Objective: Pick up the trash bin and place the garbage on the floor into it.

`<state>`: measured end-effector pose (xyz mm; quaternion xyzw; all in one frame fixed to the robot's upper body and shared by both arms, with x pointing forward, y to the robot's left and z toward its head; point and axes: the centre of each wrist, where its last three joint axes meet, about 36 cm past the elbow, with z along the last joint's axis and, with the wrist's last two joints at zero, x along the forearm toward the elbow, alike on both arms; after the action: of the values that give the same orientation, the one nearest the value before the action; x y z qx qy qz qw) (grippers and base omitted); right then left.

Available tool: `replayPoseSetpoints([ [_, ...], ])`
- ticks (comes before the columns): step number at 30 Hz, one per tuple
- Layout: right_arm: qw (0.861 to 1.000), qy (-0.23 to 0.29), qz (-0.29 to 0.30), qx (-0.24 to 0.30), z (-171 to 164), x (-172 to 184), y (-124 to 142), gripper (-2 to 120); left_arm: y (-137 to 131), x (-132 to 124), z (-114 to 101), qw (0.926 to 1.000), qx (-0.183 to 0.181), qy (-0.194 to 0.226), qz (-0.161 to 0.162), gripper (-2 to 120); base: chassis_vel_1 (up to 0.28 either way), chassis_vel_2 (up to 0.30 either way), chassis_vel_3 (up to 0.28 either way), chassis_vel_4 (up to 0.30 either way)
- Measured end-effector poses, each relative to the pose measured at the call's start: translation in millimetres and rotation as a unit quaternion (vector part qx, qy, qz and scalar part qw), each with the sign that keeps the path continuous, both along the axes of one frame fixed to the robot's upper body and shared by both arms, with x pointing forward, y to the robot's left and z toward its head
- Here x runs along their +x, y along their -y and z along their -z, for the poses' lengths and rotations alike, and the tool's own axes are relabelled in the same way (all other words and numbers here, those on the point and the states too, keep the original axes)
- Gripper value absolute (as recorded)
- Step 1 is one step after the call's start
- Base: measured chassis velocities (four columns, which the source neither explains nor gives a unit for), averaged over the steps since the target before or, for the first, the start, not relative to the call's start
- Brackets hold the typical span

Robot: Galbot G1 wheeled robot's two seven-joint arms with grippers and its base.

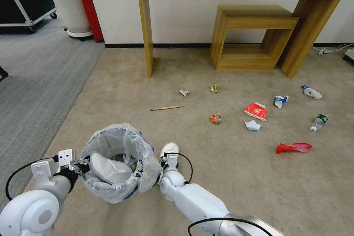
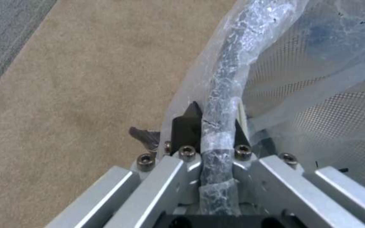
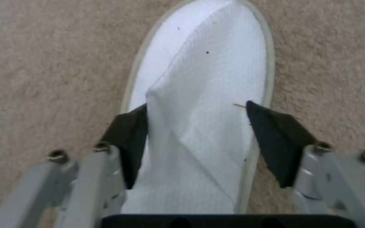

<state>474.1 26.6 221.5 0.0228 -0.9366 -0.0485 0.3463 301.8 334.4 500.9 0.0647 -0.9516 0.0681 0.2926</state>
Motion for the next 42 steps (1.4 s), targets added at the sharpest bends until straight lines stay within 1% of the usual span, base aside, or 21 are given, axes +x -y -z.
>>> replayPoseSetpoints([
  [2,1.000,0.001,-0.001,0.000,1.1,-0.1,1.0,52,0.5,-0.4,0.2,1.0000,0.000,0.001,0.001,0,0.000,0.000,0.000,0.000],
  [5,1.000,0.002,-0.005,-0.002,4.9,-2.8,5.5,37,1.8,-1.6,0.8,1.0000,-0.001,0.002,0.002,0,0.000,0.000,0.000,0.000],
  [6,1.000,0.002,-0.005,-0.002,4.9,-2.8,5.5,37,1.8,-1.6,0.8,1.0000,-0.001,0.002,0.002,0,0.000,0.000,0.000,0.000],
  [9,1.000,0.003,-0.012,-0.001,7.6,-6.9,8.1,24,1.9,-1.9,1.2,1.0000,-0.001,0.004,0.002,0,0.000,0.000,0.000,0.000],
  [10,1.000,0.003,-0.012,-0.001,7.6,-6.9,8.1,24,1.9,-1.9,1.2,1.0000,-0.001,0.004,0.002,0,0.000,0.000,0.000,0.000],
  [11,1.000,0.004,-0.016,-0.002,8.8,-9.4,9.6,17,2.0,-2.1,1.4,1.0000,-0.001,0.005,0.002,0,0.000,0.000,0.000,0.000],
  [13,1.000,0.008,-0.026,-0.003,11.8,-15.2,17.8,7,2.0,-2.2,1.6,1.0000,0.000,0.007,0.002,0,0.000,0.000,0.000,0.000],
  [14,1.000,0.008,-0.026,-0.003,11.8,-15.2,17.8,7,2.0,-2.2,1.6,1.0000,0.000,0.007,0.002,0,0.000,0.000,0.000,0.000],
  [16,0.999,0.010,-0.031,-0.002,13.7,-19.6,25.0,0,1.2,-2.2,2.2,1.0000,0.001,0.008,0.001,0,0.000,0.000,0.000,0.000],
  [21,0.999,0.020,-0.038,0.007,15.2,-27.9,40.6,0,-1.5,-0.7,5.0,1.0000,0.004,0.007,-0.004,0,0.000,0.000,0.000,0.000],
  [22,0.999,0.027,-0.040,0.014,13.5,-32.9,49.5,0,-3.3,1.2,6.6,0.9999,0.005,0.006,-0.007,0,0.000,0.000,0.000,0.000],
  [25,0.998,0.041,-0.040,0.030,6.2,-40.3,60.1,0,-5.3,3.9,8.6,0.9999,0.004,0.006,-0.009,0,0.000,0.000,0.000,0.000],
  [29,0.993,0.088,-0.030,0.072,-20.0,-55.6,96.7,0,-9.2,10.2,13.5,0.9999,0.004,0.003,-0.015,0,0.000,0.000,0.000,0.000],
  [30,0.993,0.088,-0.030,0.072,-20.0,-55.6,96.7,0,-9.2,10.2,13.5,0.9999,0.004,0.003,-0.015,0,0.000,0.000,0.000,0.000],
  [33,0.985,0.152,-0.025,0.084,-34.0,-56.7,141.9,0,-9.6,13.2,16.8,0.9999,0.002,0.000,-0.017,0,0.000,0.000,0.000,0.000],
  [34,0.985,0.152,-0.025,0.084,-34.0,-56.7,141.9,0,-9.6,13.2,16.8,0.9999,0.002,0.000,-0.017,0,0.000,0.000,0.000,0.000],
  [36,0.978,0.188,-0.031,0.083,-45.9,-53.6,176.6,0,-9.7,14.1,18.7,0.9998,0.002,-0.002,-0.018,0,0.000,0.000,0.000,0.000],
  [38,0.976,0.198,-0.035,0.084,-49.8,-53.0,184.5,0,-9.7,14.3,19.3,0.9998,0.001,-0.002,-0.019,0,0.000,0.000,0.000,0.000],
  [40,0.962,0.248,-0.061,0.100,-72.3,-48.6,206.9,0,-9.3,14.7,21.4,0.9998,0.001,-0.005,-0.019,0,0.000,0.000,0.000,0.000],
  [41,0.956,0.262,-0.070,0.108,-79.2,-47.8,209.6,0,-9.2,14.6,21.5,0.9998,0.000,-0.005,-0.019,0,0.000,0.000,0.000,0.000],
  [42,0.956,0.262,-0.070,0.108,-79.2,-47.8,209.6,0,-9.2,14.6,21.5,0.9998,0.000,-0.005,-0.019,0,0.000,0.000,0.000,0.000],
])
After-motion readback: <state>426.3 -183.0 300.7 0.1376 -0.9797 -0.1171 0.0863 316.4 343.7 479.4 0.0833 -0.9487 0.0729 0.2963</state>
